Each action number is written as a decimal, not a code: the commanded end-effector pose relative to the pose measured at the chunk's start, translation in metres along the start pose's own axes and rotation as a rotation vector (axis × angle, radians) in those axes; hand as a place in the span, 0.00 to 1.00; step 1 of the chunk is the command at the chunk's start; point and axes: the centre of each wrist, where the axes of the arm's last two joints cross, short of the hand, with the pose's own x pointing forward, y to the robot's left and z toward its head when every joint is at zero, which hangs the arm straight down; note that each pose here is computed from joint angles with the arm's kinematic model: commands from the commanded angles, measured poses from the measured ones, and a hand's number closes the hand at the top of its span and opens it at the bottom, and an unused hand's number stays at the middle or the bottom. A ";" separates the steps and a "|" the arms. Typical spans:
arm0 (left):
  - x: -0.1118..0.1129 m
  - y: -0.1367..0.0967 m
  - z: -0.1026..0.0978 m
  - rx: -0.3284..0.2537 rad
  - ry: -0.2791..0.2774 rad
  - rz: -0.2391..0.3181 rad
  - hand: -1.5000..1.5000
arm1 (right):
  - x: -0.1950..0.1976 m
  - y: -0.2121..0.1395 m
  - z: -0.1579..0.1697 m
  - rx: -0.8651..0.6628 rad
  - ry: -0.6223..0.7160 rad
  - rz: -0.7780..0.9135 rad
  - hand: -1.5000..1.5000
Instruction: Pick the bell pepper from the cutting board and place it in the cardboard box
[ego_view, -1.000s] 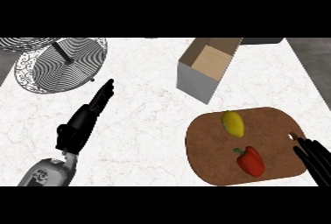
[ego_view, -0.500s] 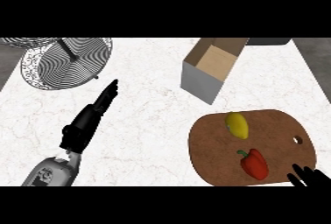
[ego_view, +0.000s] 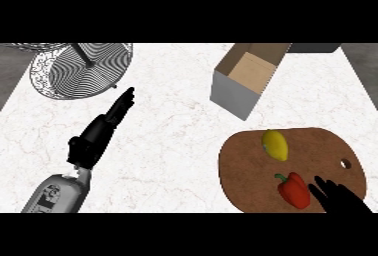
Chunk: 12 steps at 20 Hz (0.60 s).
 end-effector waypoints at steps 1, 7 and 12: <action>0.015 -0.021 -0.006 -0.001 0.003 -0.004 0.50 | 0.023 0.011 -0.018 -0.004 0.013 0.000 0.00; 0.012 -0.022 0.003 -0.002 -0.009 0.018 0.50 | -0.002 0.044 -0.037 0.064 0.062 0.017 0.00; 0.010 -0.009 -0.011 -0.004 0.013 0.002 0.50 | 0.013 0.041 -0.060 0.023 0.059 0.018 0.00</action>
